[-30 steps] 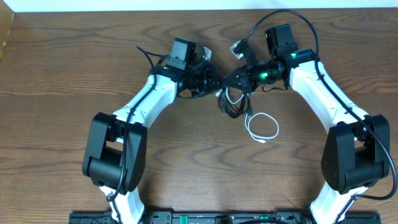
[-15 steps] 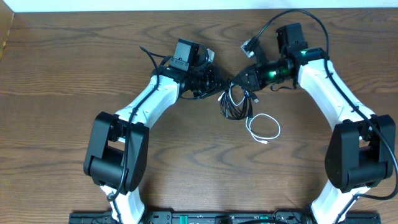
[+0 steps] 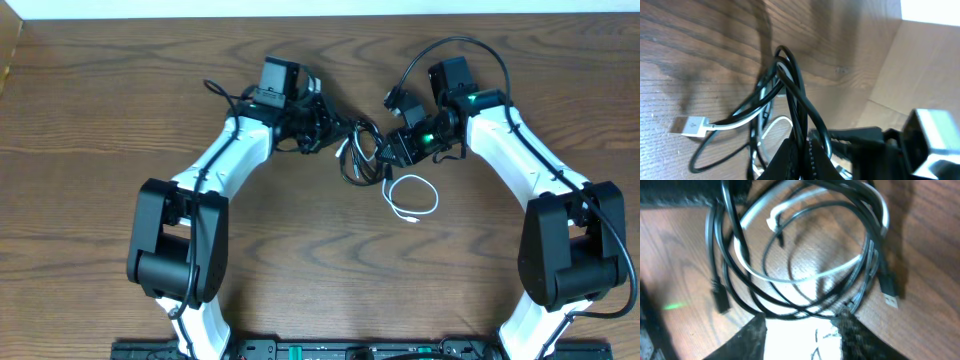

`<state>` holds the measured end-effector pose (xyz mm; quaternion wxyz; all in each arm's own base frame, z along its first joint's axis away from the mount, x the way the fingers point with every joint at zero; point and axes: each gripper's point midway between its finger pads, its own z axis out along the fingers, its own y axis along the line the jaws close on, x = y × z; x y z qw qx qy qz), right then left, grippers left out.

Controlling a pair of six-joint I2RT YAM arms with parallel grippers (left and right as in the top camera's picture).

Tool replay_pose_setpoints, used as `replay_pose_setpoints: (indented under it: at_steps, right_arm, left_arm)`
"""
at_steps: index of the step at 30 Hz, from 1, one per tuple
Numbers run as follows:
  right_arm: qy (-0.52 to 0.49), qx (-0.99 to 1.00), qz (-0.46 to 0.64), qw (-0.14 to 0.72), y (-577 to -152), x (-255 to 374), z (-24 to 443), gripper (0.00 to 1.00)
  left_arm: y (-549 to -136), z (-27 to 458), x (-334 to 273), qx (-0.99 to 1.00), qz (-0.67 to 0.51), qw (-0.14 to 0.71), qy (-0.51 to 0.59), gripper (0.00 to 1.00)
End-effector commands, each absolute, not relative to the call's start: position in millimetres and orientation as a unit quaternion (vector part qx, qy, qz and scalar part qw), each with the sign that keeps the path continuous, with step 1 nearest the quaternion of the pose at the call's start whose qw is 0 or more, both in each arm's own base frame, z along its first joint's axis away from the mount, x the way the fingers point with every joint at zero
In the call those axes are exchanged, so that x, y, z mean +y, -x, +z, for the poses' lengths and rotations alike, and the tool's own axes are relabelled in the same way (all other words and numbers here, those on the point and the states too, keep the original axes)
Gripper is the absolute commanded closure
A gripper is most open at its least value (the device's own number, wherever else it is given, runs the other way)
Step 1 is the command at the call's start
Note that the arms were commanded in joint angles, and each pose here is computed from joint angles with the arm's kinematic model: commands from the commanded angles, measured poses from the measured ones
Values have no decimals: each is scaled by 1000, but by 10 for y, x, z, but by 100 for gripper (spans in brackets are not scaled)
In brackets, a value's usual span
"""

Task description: Untangle cables

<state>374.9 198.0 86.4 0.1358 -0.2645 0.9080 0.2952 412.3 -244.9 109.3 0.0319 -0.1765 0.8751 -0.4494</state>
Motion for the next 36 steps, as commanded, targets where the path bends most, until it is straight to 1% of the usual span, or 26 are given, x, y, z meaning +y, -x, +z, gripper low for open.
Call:
replay_pose_setpoints:
  at_steps: [1, 3, 10, 15, 23, 27, 31, 33, 36]
  right_arm:
    - [310, 894, 283, 156, -3737, 1979, 805, 53]
    - [321, 889, 281, 166, -3751, 2001, 769, 50]
    - [367, 864, 279, 204, -3744, 2208, 641, 48]
    - [382, 853, 283, 216, -3727, 2348, 658, 50]
    - [397, 820, 341, 231, -3671, 2558, 823, 57]
    - [377, 817, 349, 261, -3823, 2622, 930, 59]
    - [359, 806, 357, 306, -4017, 2714, 1099, 60]
    - [356, 803, 357, 318, -4067, 2732, 1144, 64]
    - [335, 811, 354, 323, -4132, 2721, 1160, 77]
  left_arm:
    - [-4066, 1161, -2454, 854, -486, -12, 185, 92]
    - [-4044, 1199, -2464, 847, -496, -26, 189, 93]
    - [-4003, 1400, -2574, 821, -542, -53, 171, 93]
    - [-4014, 1434, -2587, 817, -549, -54, 170, 92]
    - [-4016, 1433, -2587, 816, -548, -57, 174, 93]
    - [-4029, 1445, -2590, 814, -550, -56, 177, 92]
    - [-4028, 1445, -2591, 814, -550, -58, 179, 93]
    - [-4028, 1445, -2591, 813, -550, -60, 182, 92]
    - [-4029, 1445, -2590, 813, -550, -60, 182, 93]
